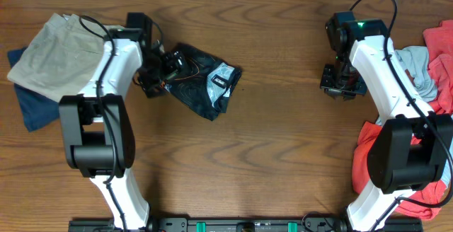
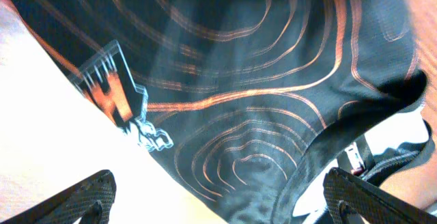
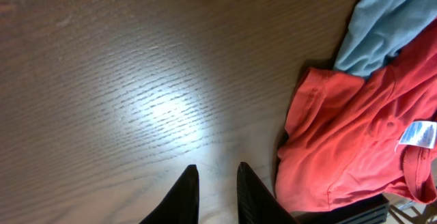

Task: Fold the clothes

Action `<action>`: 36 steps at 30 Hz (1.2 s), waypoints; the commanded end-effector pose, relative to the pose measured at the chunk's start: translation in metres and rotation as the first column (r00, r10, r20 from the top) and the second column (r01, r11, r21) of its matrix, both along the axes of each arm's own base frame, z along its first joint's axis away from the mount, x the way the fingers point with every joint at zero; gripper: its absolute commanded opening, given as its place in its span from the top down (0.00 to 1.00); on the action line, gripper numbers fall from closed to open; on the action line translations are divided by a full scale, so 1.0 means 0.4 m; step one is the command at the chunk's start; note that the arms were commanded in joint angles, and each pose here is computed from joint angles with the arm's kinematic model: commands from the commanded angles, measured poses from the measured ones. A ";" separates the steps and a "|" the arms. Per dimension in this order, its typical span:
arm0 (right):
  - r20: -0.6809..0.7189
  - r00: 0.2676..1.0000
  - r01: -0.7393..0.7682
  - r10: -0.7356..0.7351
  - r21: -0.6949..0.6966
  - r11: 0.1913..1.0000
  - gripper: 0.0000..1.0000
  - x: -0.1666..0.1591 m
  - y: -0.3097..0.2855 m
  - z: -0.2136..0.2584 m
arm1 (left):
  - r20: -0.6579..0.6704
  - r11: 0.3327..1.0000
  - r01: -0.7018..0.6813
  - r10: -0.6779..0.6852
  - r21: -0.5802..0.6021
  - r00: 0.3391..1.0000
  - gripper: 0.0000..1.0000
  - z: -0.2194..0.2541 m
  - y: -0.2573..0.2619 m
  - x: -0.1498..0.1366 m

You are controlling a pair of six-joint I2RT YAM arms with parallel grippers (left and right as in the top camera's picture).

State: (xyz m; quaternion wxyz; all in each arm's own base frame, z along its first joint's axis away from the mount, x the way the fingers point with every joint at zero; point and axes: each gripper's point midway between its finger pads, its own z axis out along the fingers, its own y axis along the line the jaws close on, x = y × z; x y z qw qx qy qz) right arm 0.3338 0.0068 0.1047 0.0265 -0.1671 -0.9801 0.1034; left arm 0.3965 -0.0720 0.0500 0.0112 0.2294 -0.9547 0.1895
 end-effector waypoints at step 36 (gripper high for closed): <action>0.000 1.000 -0.013 0.013 -0.017 1.000 0.80 -0.008 -0.019 0.016 | 0.044 0.989 -0.144 0.145 -0.032 0.988 0.73 -0.176 -0.188 -0.034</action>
